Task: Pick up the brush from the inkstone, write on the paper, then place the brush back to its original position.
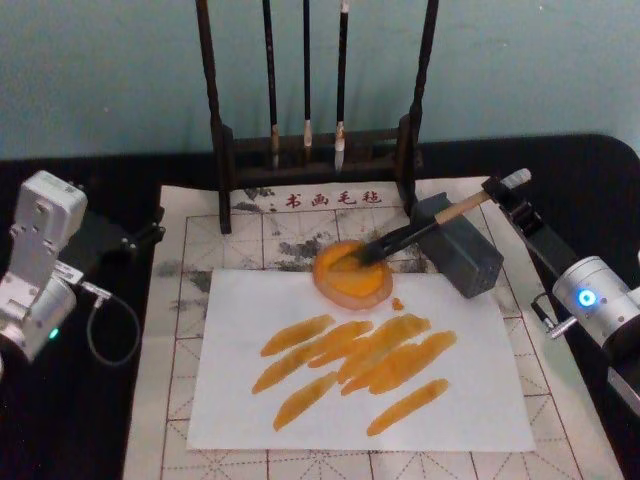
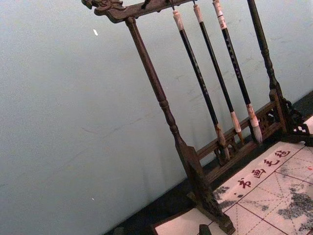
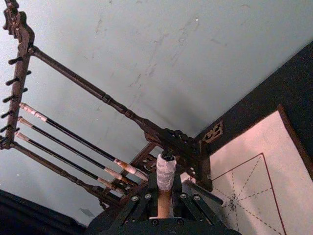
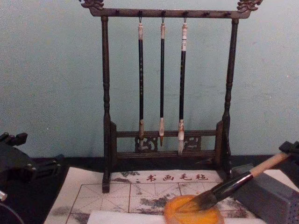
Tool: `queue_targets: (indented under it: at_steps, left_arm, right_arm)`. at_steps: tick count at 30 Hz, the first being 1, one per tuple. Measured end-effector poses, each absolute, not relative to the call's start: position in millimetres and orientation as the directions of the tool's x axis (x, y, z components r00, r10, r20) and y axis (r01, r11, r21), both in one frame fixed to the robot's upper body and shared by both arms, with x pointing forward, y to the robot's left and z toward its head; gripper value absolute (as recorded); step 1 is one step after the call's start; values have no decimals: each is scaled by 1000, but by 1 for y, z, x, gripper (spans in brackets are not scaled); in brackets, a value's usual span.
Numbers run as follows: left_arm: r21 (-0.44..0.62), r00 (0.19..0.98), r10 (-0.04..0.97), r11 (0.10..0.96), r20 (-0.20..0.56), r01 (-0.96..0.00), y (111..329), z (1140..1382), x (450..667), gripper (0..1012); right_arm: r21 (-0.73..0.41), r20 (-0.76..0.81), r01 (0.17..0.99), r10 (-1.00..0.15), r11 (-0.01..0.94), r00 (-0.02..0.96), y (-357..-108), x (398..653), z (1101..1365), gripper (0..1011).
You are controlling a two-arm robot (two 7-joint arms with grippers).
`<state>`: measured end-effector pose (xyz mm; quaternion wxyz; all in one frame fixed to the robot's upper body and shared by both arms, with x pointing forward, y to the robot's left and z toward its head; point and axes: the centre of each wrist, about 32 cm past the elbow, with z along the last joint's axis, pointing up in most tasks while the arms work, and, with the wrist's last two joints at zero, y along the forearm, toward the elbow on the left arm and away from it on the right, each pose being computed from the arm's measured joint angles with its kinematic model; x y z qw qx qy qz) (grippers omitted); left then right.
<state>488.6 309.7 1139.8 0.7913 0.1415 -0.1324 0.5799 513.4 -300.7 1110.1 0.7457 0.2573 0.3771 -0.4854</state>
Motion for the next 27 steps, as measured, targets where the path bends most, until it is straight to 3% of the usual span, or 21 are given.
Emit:
queue_targets:
  at_steps: [16, 23, 27]
  left_arm:
    - [70, 292, 880, 287, 374, -955, 310, 1140, 489, 1001]
    - [70, 292, 880, 287, 374, -955, 310, 1140, 489, 1001]
    - [70, 292, 880, 287, 374, -955, 310, 1140, 489, 1001]
  right_arm:
    - [17, -811, 917, -532, 398, 246, -301, 513, 1110, 187]
    - [17, -810, 917, -532, 399, 246, -301, 513, 1110, 361]
    - [18, -810, 917, -532, 399, 247, -300, 513, 1110, 513]
